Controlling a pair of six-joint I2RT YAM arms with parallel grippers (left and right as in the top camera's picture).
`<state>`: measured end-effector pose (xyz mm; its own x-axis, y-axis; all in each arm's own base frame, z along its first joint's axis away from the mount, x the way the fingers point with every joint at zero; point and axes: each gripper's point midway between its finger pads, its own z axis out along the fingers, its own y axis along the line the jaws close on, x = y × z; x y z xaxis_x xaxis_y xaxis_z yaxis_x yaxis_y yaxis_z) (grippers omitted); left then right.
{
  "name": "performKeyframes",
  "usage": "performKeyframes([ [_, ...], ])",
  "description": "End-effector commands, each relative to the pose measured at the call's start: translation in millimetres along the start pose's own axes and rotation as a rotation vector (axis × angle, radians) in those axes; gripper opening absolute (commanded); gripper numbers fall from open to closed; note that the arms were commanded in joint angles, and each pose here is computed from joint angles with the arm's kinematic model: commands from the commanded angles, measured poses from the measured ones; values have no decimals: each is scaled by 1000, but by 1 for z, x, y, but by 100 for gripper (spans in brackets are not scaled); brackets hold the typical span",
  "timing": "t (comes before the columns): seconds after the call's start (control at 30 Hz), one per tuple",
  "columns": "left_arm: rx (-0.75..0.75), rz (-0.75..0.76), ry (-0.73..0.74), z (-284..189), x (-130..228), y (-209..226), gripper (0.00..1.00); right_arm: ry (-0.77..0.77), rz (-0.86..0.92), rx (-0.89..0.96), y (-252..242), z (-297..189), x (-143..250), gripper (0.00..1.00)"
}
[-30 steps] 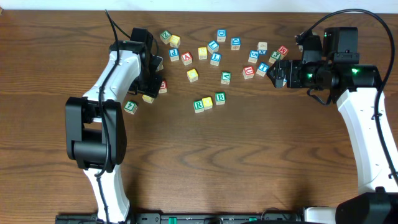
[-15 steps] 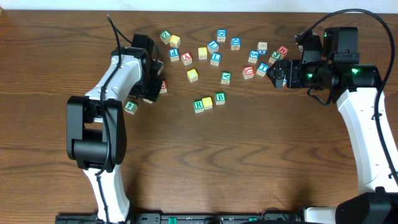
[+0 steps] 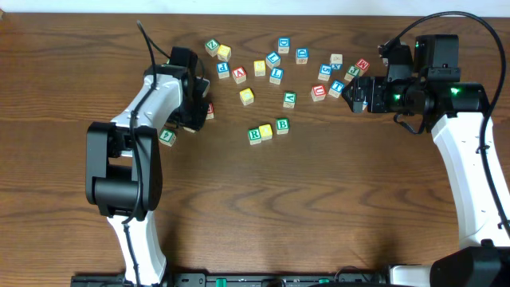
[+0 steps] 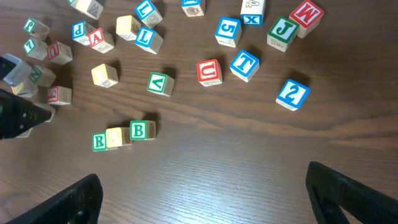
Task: Spell out ROBOT
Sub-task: 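Lower the left gripper and grasp the yellow O block, then carry the yellow O block and place it right of the B block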
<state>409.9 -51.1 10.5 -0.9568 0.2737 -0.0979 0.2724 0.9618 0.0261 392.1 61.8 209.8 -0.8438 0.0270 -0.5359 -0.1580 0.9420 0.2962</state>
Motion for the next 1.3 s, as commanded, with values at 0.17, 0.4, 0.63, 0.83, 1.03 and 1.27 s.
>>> performKeyframes([
  [0.17, 2, -24, 2, 5, -1, -1, 34, -21, -1, 0, -2, -6, -7, 99],
  [0.4, -5, -99, -67, -23, -18, 2, 26, -21, -1, 0, -2, -6, -7, 99],
  [0.63, -3, -169, -192, -70, -32, -7, 26, -21, -1, 0, -2, -6, -7, 99],
  [0.83, 52, -271, -352, -113, -57, -47, 26, -21, -1, 0, -2, -6, -7, 99],
  [1.03, 155, -270, -409, -116, -72, -135, 26, -21, -1, 0, -2, -6, -7, 99],
  [1.27, 234, -210, -394, -89, -67, -233, 27, -21, -1, 0, -2, -6, -7, 99],
])
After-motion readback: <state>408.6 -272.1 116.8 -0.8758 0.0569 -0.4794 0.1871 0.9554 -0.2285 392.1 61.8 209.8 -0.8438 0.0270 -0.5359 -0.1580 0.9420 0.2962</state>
